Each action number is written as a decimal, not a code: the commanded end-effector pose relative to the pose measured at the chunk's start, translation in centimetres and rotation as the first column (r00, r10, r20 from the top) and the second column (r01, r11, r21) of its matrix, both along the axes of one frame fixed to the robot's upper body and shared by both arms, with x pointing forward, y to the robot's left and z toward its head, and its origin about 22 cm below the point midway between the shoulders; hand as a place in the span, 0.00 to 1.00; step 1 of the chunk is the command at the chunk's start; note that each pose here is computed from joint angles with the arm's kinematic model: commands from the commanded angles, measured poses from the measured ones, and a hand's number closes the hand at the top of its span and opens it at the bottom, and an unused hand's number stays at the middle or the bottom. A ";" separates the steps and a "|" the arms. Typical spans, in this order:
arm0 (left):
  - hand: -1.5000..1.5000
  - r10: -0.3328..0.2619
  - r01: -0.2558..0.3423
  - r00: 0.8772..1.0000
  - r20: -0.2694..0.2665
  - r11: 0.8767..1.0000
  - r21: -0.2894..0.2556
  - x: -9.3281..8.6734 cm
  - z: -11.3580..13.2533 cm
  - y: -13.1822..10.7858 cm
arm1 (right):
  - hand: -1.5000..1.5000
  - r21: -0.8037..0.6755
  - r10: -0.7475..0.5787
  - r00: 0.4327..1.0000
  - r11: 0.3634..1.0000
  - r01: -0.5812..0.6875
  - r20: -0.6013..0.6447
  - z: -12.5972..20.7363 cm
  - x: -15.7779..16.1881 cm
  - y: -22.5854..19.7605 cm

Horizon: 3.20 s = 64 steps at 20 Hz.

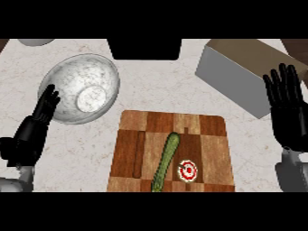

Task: Pick the cupcake from the cutting board and place it in the cardboard box

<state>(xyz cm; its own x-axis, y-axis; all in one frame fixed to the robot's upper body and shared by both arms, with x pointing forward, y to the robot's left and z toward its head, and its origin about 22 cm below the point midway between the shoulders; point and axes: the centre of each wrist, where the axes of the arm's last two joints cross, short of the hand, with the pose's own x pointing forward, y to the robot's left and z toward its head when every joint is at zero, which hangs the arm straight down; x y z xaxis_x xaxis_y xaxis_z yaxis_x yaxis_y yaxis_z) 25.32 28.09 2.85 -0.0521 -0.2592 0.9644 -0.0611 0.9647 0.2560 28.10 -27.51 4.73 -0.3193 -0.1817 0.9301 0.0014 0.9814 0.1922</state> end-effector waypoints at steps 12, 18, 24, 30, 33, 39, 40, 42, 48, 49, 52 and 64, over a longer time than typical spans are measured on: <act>0.50 0.060 -0.099 0.983 -0.173 0.969 -0.226 -1.2 1.3 4.6 | 0.00 -0.353 -0.479 0.845 0.767 0.535 0.239 0.8 -12.0 3.4; 0.50 0.046 -0.089 0.984 -0.174 0.966 -0.242 -0.9 2.0 4.4 | 0.00 -0.611 -0.357 0.919 0.694 0.380 0.166 2.4 -17.0 5.8; 0.50 0.015 -0.051 0.988 -0.153 0.970 -0.240 -0.5 3.1 3.7 | 0.00 -0.897 -0.408 0.910 0.424 0.124 -0.067 1.6 -19.4 3.5; 0.50 -0.019 -0.021 0.987 -0.161 0.970 -0.241 -1.0 3.6 3.2 | 0.00 -0.943 -0.497 0.825 0.310 -0.121 -0.270 4.1 -20.4 5.3; 0.50 -0.029 -0.009 0.989 -0.147 0.968 -0.249 -0.1 4.1 3.4 | 0.00 -0.928 -0.510 0.793 0.324 -0.183 -0.334 5.4 -19.4 7.6; 0.50 -0.031 -0.011 0.986 -0.162 0.967 -0.253 0.1 3.1 1.6 | 0.00 -0.879 -0.506 0.726 0.362 -0.311 -0.466 7.2 -17.0 13.4; 0.50 -0.037 -0.007 0.985 -0.167 0.966 -0.257 -0.3 2.8 2.6 | 0.00 -0.874 -0.506 0.717 0.345 -0.341 -0.479 7.7 -16.4 14.1; 0.50 -0.012 -0.033 0.984 -0.175 0.968 -0.250 -0.5 3.9 3.6 | 0.00 -0.868 -0.531 0.689 0.345 -0.357 -0.494 8.0 -15.9 15.9; 0.50 -0.002 -0.046 0.982 -0.188 0.967 -0.251 -1.0 3.3 5.2 | 0.00 -0.846 -0.531 0.659 0.337 -0.413 -0.533 8.2 -13.9 16.2; 0.50 0.010 -0.053 0.985 -0.175 0.969 -0.241 -0.5 2.5 4.4 | 0.00 -0.844 -0.533 0.655 0.340 -0.414 -0.536 7.5 -14.4 16.2; 0.50 -0.002 -0.047 0.983 -0.186 0.965 -0.259 0.1 3.1 4.2 | 0.00 -0.841 -0.540 0.645 0.320 -0.436 -0.540 7.0 -13.0 17.4; 0.50 -0.003 -0.044 0.982 -0.187 0.967 -0.249 -1.1 1.5 4.0 | 0.00 -0.873 -0.511 0.708 0.291 -0.391 -0.488 5.5 -11.7 19.6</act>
